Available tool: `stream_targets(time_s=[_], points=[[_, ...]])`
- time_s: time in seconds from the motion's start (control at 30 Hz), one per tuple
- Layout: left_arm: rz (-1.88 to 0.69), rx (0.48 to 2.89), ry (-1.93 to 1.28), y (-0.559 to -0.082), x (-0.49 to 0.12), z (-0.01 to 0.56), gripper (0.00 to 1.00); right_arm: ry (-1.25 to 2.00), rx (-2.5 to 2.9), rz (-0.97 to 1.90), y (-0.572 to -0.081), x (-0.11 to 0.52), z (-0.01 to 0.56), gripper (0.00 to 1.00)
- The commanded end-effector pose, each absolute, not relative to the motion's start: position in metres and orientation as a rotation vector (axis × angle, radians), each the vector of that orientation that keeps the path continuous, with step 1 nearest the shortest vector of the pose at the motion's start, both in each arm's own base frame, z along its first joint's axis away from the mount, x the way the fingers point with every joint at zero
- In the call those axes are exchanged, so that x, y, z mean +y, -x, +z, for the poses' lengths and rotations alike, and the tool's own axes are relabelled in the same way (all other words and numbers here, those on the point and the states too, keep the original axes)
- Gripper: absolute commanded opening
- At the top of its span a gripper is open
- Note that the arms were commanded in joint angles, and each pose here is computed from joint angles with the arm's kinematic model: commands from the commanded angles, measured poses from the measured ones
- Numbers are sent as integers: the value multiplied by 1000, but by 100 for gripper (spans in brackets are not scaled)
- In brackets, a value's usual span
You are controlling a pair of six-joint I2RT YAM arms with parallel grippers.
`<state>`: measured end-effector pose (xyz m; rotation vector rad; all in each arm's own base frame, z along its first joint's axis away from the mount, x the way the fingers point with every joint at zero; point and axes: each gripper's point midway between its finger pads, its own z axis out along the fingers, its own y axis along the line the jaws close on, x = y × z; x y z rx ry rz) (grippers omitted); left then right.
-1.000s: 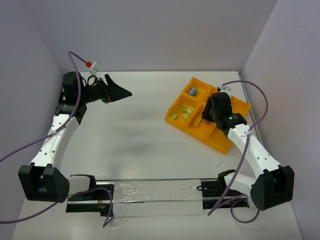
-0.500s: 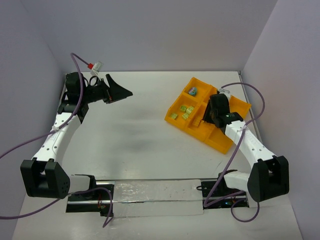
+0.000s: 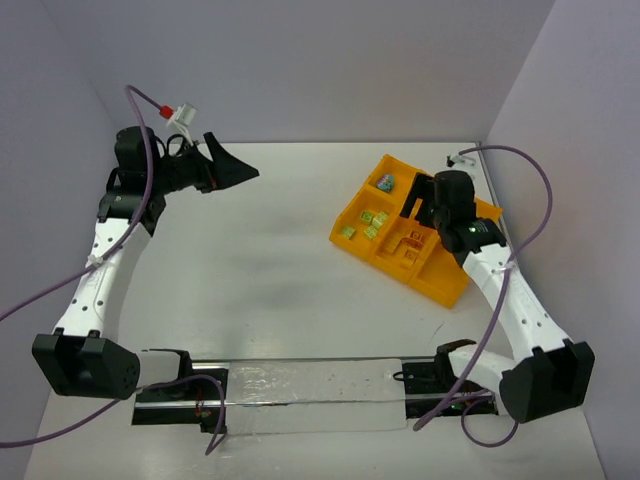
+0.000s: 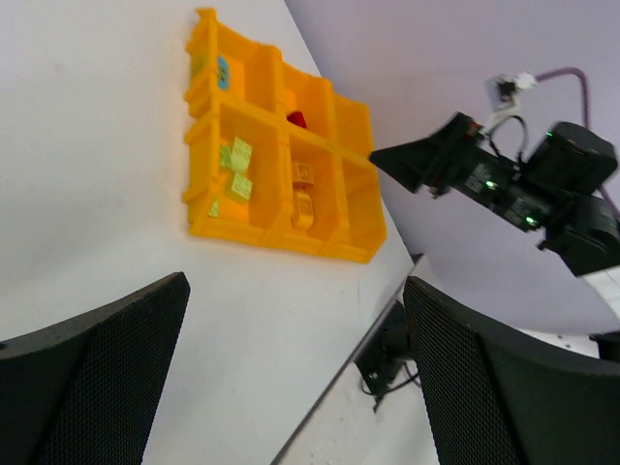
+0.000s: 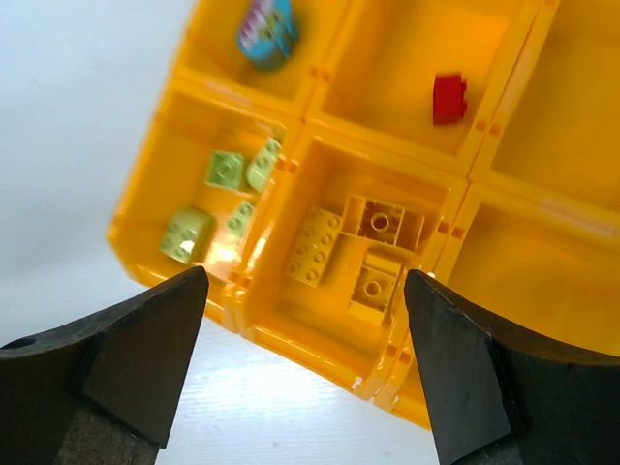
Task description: Sort the legos into containers by color
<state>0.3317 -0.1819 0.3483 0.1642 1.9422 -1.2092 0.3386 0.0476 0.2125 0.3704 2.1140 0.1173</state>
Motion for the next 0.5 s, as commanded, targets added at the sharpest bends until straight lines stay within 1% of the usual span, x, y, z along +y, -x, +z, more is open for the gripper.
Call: stream_targets(time_s=[0.0,0.23,0.47], points=[[-993,1876,-169,-323,-159,387,99,-415,1977,104,-325,33,271,91],[-884,1833,-108,-314,-142,399,99,-483,1968,34,-296,14,275,91],[-931,1836,-86,-309,-146,393,99,-526,1935,-1,-274,1,275,91]])
